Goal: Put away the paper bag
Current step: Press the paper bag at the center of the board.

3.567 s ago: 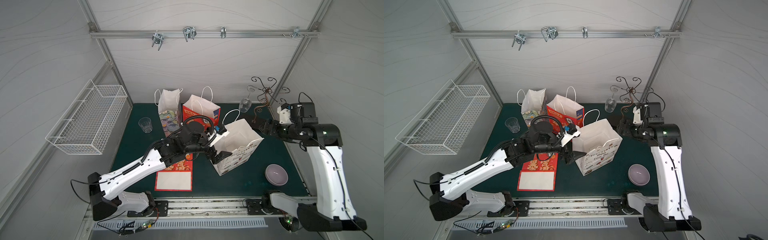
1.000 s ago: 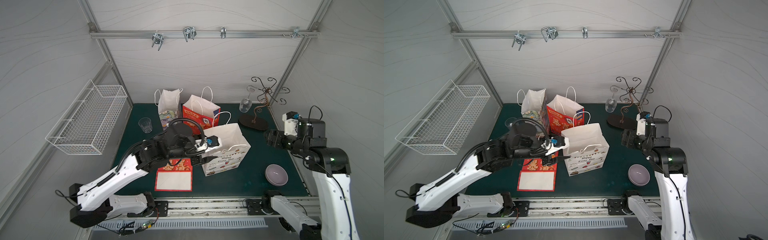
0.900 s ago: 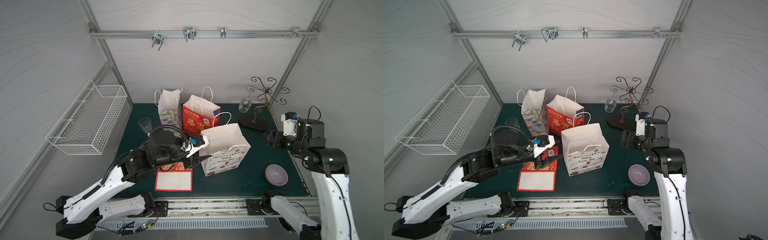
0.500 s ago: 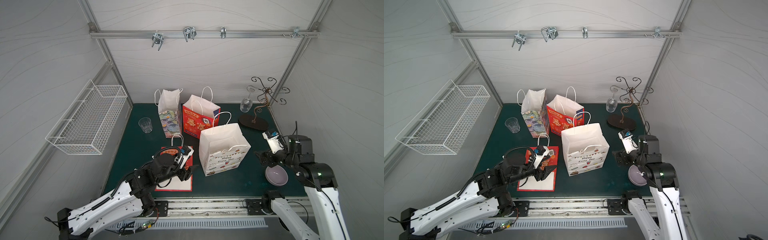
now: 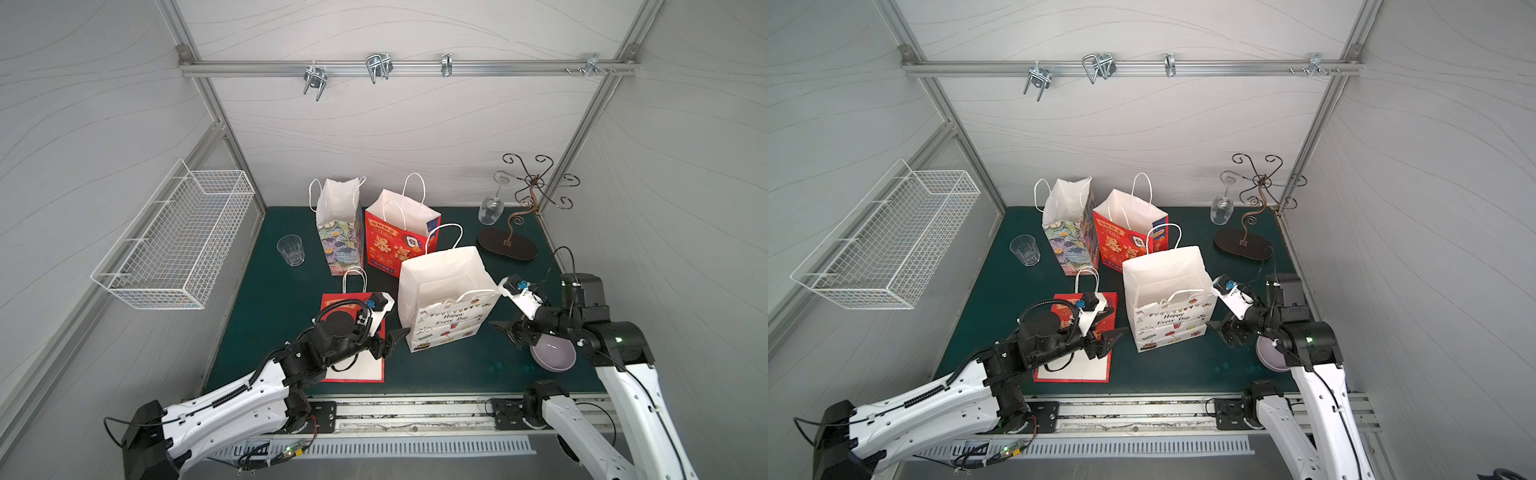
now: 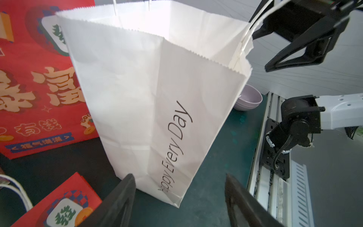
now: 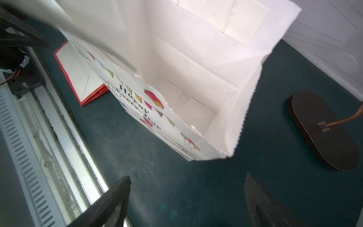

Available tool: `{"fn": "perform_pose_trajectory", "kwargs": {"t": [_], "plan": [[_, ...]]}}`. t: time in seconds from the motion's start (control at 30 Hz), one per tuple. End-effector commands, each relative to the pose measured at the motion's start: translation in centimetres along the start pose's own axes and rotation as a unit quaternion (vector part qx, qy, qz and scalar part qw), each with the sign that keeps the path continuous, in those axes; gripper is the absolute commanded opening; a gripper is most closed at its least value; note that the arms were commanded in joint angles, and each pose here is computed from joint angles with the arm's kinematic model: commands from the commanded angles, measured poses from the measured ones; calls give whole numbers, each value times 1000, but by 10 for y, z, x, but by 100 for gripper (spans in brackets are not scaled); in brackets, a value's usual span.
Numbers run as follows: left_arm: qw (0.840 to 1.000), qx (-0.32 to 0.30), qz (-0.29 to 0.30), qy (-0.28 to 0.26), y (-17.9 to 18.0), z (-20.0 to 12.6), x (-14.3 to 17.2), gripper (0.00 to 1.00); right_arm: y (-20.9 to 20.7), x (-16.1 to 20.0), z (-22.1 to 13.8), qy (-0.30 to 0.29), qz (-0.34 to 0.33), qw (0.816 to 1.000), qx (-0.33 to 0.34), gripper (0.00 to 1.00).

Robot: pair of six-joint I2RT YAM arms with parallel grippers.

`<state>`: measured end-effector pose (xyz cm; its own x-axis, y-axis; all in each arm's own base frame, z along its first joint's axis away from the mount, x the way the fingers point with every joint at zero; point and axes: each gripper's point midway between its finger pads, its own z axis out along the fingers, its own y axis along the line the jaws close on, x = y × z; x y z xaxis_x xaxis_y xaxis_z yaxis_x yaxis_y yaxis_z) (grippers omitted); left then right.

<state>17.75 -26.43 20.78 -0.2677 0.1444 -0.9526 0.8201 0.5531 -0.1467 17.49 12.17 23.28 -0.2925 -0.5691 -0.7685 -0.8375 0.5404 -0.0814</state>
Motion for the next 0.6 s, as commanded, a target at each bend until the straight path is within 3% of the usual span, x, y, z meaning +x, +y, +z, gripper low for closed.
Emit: {"fn": "perform_pose_trajectory", "kwargs": {"t": [0.0,0.3,0.47,0.57], "plan": [[996,21,46,-75,-8,3,-36,74,4,-20,11,-68,-44,996,-40,89],[993,46,54,-91,4,13,-45,74,49,-11,7,-86,-47,984,-149,81],[993,54,66,-77,6,18,-40,71,53,-7,10,-83,-51,982,-160,81],[994,46,70,-68,14,23,-37,70,39,-1,19,-68,-63,988,-126,84]]}}
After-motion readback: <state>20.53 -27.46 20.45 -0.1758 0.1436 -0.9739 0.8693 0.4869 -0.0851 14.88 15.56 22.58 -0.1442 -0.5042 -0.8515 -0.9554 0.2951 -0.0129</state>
